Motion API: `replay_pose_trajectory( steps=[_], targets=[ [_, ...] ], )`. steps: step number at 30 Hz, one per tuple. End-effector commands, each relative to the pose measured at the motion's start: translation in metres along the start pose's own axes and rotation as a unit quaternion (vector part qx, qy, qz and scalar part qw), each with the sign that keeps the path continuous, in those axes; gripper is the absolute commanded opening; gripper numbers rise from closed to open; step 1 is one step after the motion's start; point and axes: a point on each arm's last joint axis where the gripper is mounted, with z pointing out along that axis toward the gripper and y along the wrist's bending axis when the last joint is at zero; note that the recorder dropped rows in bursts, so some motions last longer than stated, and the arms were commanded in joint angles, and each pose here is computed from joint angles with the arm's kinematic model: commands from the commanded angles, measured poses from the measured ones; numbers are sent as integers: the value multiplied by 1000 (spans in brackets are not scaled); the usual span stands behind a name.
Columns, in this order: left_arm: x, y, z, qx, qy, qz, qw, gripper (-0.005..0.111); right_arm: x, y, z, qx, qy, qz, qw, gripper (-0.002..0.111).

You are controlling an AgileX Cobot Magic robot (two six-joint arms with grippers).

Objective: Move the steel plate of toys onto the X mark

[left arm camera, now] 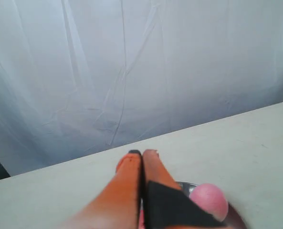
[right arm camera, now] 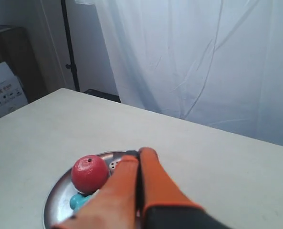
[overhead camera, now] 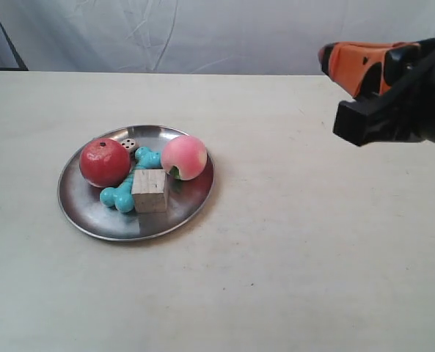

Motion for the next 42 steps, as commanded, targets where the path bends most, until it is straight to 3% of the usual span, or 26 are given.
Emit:
replay_pose_trajectory(
  steps=[1, 4, 21, 29, 42],
  targets=[
    [11, 1, -2, -15, -7, 7, 1000, 0, 16, -4, 0, 14, -1, -1, 1000, 0],
    [11, 2, -2, -19, -11, 7, 1000, 0, 25, -4, 4, 9, 32, -2, 999, 0],
    [8, -2, -2, 1, -29, 7, 1000, 0, 22, -9, -4, 24, 16, 0, 1000, 0],
    [9, -2, -2, 4, -26, 6, 1000, 0, 46, -47, -56, 155, -42, 17, 987, 0],
    [8, -3, -2, 7, -28, -6, 1000, 0, 107, -57, -113, 290, -134, 15, 947, 0]
  ],
)
